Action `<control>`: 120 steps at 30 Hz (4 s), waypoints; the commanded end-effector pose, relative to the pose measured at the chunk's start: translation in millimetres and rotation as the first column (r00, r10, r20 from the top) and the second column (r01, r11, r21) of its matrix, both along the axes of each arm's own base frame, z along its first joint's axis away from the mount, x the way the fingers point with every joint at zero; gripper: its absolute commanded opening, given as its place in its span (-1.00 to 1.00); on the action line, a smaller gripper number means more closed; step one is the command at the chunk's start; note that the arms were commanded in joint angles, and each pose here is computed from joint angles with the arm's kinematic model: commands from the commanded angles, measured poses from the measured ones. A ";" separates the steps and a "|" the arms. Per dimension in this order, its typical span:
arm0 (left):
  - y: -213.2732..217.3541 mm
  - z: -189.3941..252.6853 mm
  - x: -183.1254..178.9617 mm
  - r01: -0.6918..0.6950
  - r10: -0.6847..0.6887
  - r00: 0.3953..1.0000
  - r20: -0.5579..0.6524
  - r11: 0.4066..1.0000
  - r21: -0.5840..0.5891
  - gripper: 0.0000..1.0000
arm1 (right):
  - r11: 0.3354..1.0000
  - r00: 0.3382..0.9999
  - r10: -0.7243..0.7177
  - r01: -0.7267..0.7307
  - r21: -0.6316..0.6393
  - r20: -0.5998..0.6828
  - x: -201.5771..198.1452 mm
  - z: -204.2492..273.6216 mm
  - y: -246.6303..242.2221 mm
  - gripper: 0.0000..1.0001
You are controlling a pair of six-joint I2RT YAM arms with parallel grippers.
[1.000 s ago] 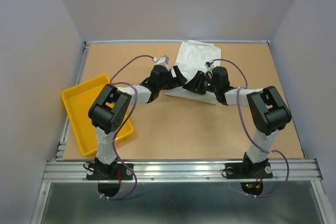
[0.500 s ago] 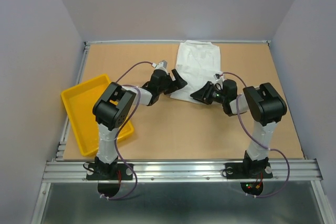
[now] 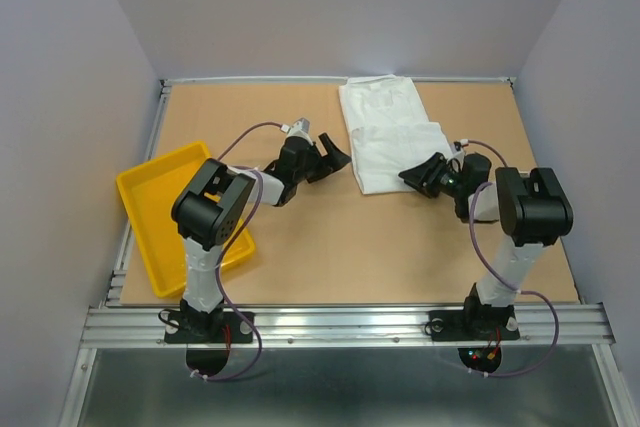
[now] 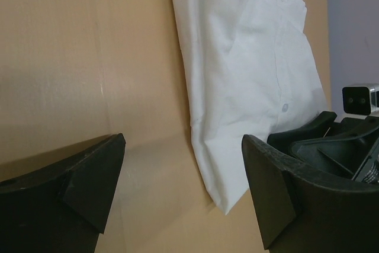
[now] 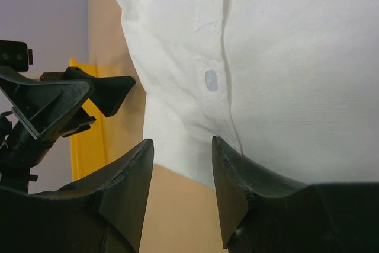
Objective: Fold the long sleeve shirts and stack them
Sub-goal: Fold the shirt
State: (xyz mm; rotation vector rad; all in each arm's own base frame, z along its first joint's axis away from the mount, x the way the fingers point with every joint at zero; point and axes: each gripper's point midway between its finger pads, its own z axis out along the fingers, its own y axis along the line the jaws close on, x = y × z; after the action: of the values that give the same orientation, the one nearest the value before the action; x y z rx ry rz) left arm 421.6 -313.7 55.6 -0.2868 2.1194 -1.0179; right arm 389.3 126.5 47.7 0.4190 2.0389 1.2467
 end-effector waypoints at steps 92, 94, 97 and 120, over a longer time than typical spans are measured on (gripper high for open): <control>128.6 -59.9 -59.0 -0.227 0.341 0.932 -0.127 0.818 0.528 -0.48 | 0.990 0.991 0.109 -0.115 -0.079 -0.074 -151.7 -0.9 83.8 0.28; 130.3 -62.0 -59.8 -0.226 0.342 0.930 -0.134 0.820 0.525 -0.48 | 0.992 0.987 0.085 -0.097 -0.087 -0.134 -158.0 -20.8 73.0 0.27; 135.2 -65.1 -61.2 -0.227 0.350 0.926 -0.143 0.818 0.529 -0.48 | 0.994 0.986 0.084 -0.092 -0.051 -0.143 -163.7 -24.1 66.4 0.26; 131.9 -58.2 -60.9 -0.215 0.318 0.937 -0.144 0.849 0.482 -0.47 | 0.991 0.970 0.131 -0.124 -0.046 0.203 -29.0 104.4 110.3 0.25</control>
State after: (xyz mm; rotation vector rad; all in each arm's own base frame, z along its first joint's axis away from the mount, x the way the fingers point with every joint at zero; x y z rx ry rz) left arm 386.5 -203.2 26.8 -0.4668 2.2440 -0.4273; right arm 328.2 232.3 144.4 0.1665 1.9814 1.3143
